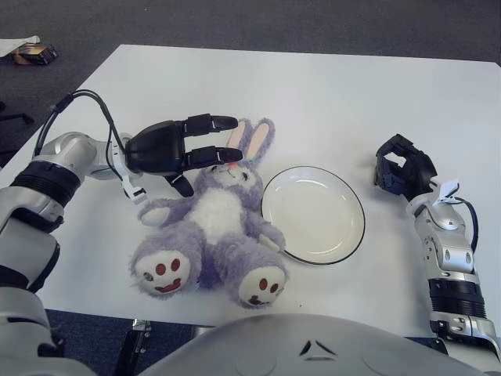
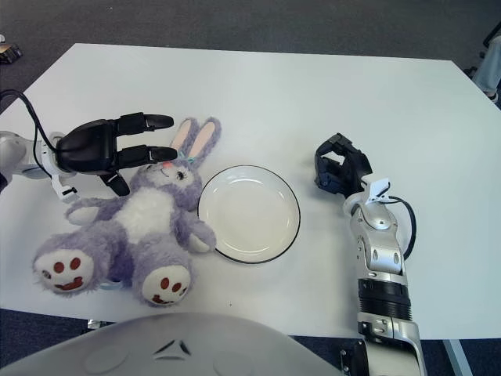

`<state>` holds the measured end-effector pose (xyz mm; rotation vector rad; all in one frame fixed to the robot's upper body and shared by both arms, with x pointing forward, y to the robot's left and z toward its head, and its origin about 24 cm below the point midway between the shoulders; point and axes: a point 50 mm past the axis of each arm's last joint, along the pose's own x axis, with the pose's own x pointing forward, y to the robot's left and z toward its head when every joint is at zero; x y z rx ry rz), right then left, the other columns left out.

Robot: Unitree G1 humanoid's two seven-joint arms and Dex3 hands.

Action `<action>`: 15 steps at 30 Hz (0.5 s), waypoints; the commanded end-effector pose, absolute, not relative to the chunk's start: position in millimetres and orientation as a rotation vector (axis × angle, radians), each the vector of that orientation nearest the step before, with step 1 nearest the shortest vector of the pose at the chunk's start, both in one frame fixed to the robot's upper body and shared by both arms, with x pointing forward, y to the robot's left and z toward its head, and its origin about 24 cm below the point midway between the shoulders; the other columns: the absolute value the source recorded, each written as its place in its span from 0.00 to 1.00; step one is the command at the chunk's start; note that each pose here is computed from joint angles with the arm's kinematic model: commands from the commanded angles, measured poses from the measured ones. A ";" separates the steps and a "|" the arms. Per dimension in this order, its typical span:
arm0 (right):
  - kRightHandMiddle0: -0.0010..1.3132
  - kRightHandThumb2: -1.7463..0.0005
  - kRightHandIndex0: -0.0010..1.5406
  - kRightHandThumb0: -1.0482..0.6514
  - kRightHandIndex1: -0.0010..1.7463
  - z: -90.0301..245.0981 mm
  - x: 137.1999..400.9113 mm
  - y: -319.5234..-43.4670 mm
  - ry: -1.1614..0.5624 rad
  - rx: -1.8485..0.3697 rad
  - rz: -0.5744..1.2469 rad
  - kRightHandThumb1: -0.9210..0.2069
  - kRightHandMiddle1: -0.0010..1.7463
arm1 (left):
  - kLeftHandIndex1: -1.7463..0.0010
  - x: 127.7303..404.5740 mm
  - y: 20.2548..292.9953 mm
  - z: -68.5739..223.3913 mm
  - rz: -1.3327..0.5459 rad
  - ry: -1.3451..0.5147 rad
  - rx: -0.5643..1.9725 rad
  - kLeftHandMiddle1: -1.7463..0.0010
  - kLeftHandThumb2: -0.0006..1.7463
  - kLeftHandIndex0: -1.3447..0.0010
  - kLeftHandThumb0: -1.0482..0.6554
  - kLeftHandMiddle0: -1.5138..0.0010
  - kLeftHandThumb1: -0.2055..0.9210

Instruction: Put the doll into the plate.

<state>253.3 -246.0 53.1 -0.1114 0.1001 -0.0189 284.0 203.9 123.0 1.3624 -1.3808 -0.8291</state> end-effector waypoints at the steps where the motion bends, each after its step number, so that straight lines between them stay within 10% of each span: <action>1: 0.34 0.40 0.63 0.37 1.00 14.2 235.4 -247.7 0.315 -0.077 -0.028 0.34 1.00 | 0.66 283.9 205.7 124.1 -0.816 -1.418 1.384 0.83 0.40 1.00 0.12 1.00 1.00; 15: 0.34 0.41 0.63 0.37 1.00 15.2 235.3 -247.9 0.313 -0.075 -0.028 0.34 1.00 | 0.68 278.3 199.7 114.6 -0.821 -1.375 1.337 0.82 0.49 1.00 0.18 0.98 1.00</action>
